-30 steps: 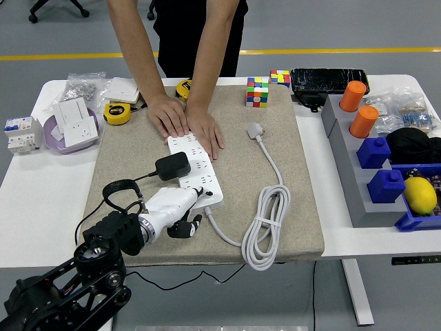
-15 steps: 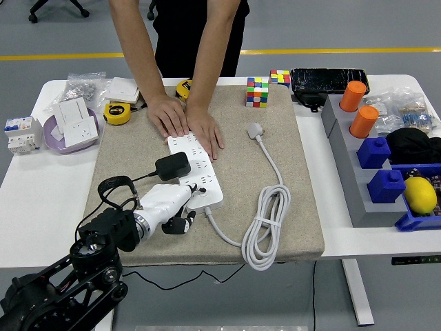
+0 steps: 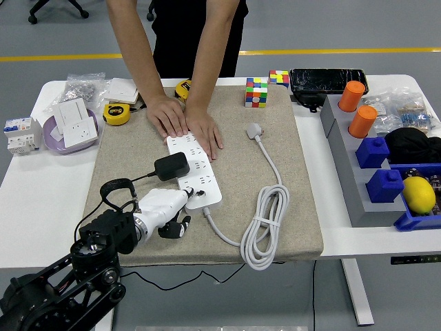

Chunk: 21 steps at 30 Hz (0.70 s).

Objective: Pick up the plug,place it near the board,insert it into the board,press the button

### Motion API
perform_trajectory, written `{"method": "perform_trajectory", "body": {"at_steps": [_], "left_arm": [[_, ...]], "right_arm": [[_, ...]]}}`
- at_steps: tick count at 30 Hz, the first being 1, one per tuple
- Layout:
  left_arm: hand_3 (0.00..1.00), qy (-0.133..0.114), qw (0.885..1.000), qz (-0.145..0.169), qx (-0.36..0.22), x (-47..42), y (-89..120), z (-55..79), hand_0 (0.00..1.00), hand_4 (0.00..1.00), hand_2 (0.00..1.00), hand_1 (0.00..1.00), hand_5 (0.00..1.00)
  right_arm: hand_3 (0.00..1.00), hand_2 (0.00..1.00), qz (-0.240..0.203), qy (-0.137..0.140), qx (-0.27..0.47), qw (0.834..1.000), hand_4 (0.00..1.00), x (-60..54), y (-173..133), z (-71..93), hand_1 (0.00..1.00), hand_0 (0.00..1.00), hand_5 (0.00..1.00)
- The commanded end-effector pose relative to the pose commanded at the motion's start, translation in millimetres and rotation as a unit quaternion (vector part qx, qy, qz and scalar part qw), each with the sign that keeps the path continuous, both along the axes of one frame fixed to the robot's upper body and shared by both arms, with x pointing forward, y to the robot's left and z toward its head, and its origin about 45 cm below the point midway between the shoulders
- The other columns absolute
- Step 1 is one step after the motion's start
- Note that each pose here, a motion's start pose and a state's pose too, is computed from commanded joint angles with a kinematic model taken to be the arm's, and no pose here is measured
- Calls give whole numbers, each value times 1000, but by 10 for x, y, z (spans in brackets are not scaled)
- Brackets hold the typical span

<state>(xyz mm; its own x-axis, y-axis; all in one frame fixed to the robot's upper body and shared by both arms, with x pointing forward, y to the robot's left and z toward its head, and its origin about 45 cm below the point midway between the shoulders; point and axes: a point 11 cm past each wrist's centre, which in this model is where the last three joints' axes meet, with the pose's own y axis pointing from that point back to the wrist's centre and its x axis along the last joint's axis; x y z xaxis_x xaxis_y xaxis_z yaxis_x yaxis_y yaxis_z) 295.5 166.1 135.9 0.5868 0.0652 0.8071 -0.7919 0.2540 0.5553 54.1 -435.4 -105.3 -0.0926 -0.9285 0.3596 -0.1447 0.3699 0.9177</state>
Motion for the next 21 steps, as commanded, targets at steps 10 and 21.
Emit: {"method": "perform_trajectory", "body": {"at_steps": [10,21], "left_arm": [[713,-62,997,-7,-55,15,-49,502,162,432,144,41,93],[651,-134,930,40,-341,57,67,935,262,645,265,174,173]], "right_arm": [[752,712,2,1,0,1000,998,-1,0,0,703,794,998],[752,712,3,3,2,1000,998,-23,28,-13,703,795,998]]}}
